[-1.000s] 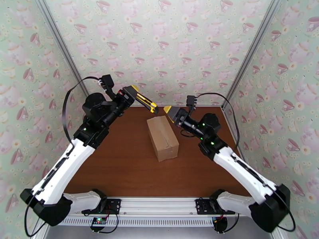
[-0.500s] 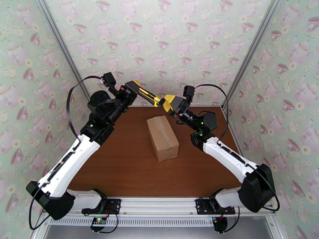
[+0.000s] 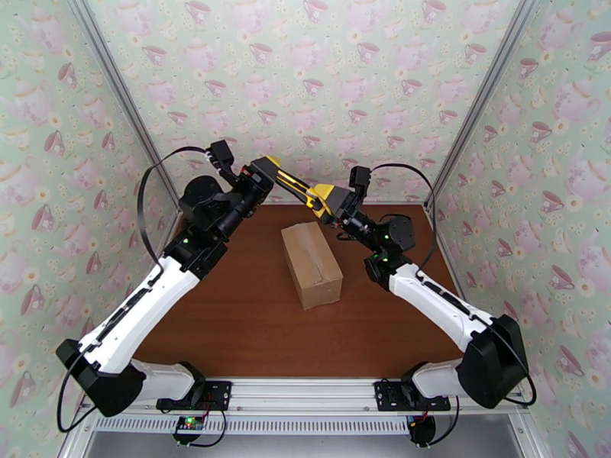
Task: Unpack the express box
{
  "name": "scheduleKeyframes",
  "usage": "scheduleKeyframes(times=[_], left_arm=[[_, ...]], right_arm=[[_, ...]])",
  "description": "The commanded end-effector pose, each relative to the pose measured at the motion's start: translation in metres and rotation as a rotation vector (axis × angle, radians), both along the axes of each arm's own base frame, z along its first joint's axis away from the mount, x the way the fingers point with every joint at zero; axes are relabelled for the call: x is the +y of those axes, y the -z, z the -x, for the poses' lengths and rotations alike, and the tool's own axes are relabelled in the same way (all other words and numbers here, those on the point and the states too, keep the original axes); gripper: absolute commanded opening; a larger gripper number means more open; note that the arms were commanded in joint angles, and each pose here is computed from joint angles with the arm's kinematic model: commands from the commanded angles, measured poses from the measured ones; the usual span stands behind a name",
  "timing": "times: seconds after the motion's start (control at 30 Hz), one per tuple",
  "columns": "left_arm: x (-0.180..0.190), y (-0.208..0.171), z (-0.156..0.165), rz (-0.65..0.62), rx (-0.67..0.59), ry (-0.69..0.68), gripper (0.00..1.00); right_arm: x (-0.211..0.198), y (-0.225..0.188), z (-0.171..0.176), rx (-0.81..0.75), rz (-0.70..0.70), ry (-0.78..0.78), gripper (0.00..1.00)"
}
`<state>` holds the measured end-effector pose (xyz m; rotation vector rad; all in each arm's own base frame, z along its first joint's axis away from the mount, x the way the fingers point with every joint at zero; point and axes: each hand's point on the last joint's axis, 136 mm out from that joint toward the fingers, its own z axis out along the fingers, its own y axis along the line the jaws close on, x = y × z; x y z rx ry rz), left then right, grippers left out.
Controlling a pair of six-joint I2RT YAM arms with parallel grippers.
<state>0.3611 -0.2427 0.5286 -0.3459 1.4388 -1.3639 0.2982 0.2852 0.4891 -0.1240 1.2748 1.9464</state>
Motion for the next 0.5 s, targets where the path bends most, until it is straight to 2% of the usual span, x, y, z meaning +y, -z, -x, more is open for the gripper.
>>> scheduleKeyframes(times=[0.0, 0.17, 0.47], left_arm=[[-0.006, -0.012, -0.002, 0.018, -0.036, 0.000, 0.00], [-0.020, -0.012, -0.001, 0.026, -0.040, 0.021, 0.00], [-0.032, -0.004, 0.010, -0.007, -0.034, 0.005, 0.00]], right_arm=[[-0.001, -0.012, 0.011, -0.043, 0.014, -0.010, 0.71], [-0.001, -0.013, 0.010, -0.041, 0.007, -0.009, 0.63], [-0.003, -0.019, 0.011, -0.050, 0.005, -0.003, 0.58]])
